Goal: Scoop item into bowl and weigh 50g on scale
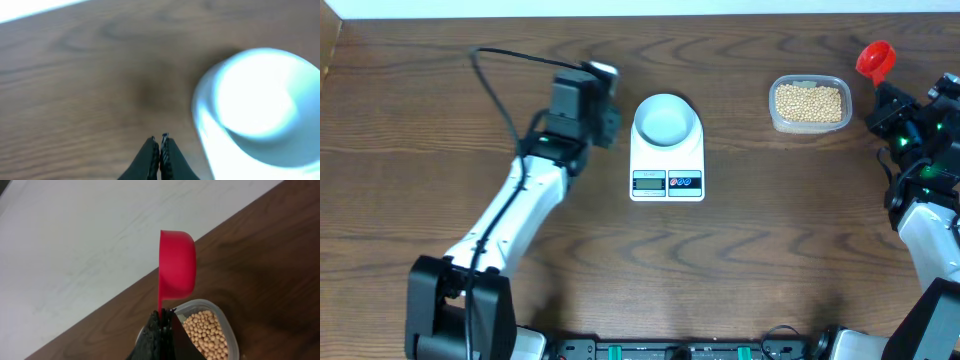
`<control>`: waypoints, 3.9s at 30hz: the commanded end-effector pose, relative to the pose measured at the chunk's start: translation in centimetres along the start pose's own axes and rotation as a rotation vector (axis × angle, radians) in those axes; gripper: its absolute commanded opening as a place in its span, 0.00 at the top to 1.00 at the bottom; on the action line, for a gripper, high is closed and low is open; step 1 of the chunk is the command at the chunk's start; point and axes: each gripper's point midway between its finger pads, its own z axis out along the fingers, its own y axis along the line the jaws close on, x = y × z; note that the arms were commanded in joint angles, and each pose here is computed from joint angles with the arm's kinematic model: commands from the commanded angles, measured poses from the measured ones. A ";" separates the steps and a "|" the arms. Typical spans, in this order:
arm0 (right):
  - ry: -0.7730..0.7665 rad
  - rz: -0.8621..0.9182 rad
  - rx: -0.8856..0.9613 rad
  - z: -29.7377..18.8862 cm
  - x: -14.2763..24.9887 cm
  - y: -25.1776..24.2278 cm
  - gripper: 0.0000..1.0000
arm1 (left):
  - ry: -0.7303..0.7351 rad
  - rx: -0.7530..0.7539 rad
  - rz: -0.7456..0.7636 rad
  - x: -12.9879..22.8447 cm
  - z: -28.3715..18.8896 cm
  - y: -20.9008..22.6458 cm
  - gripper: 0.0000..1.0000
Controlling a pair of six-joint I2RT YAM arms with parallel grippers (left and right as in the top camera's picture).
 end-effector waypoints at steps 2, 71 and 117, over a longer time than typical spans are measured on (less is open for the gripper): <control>-0.029 -0.058 -0.007 -0.1 -1.1 0.6 0.99 | 0.038 0.098 0.176 0.8 -0.1 -5.7 0.93; 0.028 -0.084 0.011 -0.1 0.3 0.0 0.99 | 0.333 0.639 0.091 10.4 3.2 -16.2 0.93; 0.067 -0.127 -0.027 -0.2 1.1 0.5 0.99 | 0.357 0.669 0.061 11.6 4.7 -16.3 0.93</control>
